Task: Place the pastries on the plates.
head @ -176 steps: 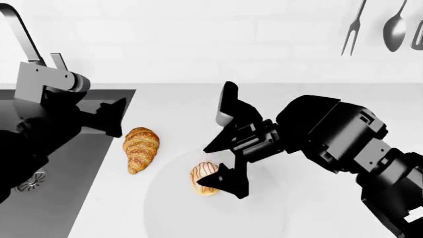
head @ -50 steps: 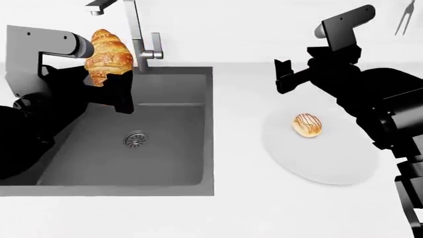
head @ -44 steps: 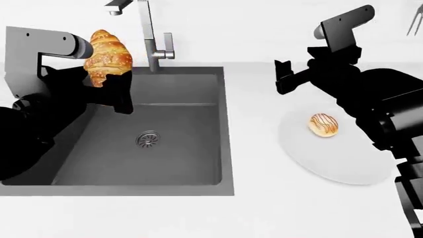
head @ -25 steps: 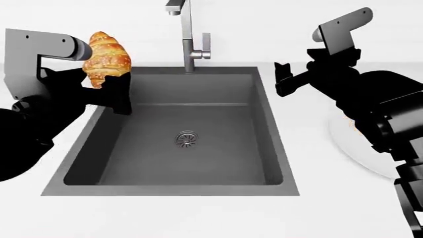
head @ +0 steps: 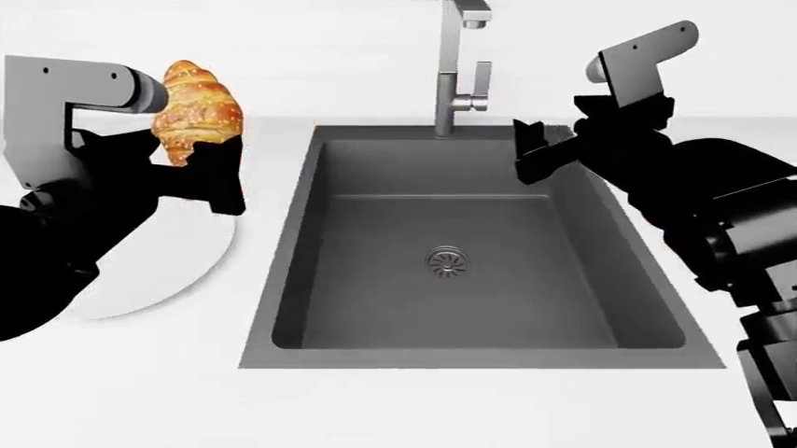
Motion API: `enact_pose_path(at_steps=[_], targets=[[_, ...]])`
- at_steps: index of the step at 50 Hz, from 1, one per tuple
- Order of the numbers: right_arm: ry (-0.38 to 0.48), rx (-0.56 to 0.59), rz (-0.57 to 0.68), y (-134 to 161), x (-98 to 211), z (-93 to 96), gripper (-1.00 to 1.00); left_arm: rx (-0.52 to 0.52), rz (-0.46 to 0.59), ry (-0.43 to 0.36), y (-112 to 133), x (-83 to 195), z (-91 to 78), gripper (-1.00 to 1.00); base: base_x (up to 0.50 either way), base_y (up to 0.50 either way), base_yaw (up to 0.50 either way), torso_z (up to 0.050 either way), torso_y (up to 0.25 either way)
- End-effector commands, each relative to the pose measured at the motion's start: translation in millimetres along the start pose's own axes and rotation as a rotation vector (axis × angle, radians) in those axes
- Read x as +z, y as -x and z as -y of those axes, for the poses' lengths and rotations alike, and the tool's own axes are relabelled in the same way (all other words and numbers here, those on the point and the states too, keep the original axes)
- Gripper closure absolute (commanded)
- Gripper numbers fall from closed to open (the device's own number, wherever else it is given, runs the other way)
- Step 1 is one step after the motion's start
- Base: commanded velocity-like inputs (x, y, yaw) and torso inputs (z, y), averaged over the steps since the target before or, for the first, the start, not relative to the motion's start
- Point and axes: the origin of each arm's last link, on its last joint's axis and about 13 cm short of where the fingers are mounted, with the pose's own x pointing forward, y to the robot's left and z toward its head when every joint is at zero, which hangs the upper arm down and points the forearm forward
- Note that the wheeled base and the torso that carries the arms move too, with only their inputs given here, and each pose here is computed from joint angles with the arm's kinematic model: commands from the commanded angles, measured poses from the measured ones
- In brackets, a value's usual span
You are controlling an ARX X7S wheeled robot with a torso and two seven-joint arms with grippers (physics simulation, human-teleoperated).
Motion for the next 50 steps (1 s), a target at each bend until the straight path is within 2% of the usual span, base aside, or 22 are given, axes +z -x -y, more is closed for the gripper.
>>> enact_pose_path(at_steps=[1, 16, 20, 24, 39, 50], targets=[[-0.009, -0.006, 0.008, 0.0, -3.6, -1.2, -1.0, 0.01, 0.008, 0.022, 0.1, 1.6, -1.0, 1.0, 0.0, 0.5, 0.0, 0.0, 0.0], [-0.007, -0.001, 0.011, -3.6, -3.9, -1.7, -1.0, 0.015, -0.001, 0.022, -0.1, -1.8, -4.2, 1.0, 0.0, 0.5, 0.0, 0.0, 0.0], [0.055, 0.02, 0.03, -8.5, -2.7, -1.8, -1.0, 0.02, -0.002, 0.025, 0.2, -4.2, -3.5, 1.0, 0.05, 0.5, 0.0, 0.0, 0.0], [0.058, -0.003, 0.012, -8.3, -2.0, -1.2, -1.0, 0.026, -0.001, 0.028, -1.6, -4.3, -4.1, 1.0, 0.24, 0.5, 0.0, 0.0, 0.0], [0.028, -0.018, 0.019, -7.6, -2.5, -0.9, -1.0, 0.021, -0.007, 0.029, -2.4, -6.5, -2.8, 1.0, 0.2, 0.5, 0.0, 0.0, 0.001], [0.015, -0.039, 0.026, -5.2, -3.7, 0.1, -1.0, 0.018, -0.005, 0.026, -2.7, -5.4, -2.5, 1.0, 0.25, 0.18, 0.0, 0.0, 0.001]])
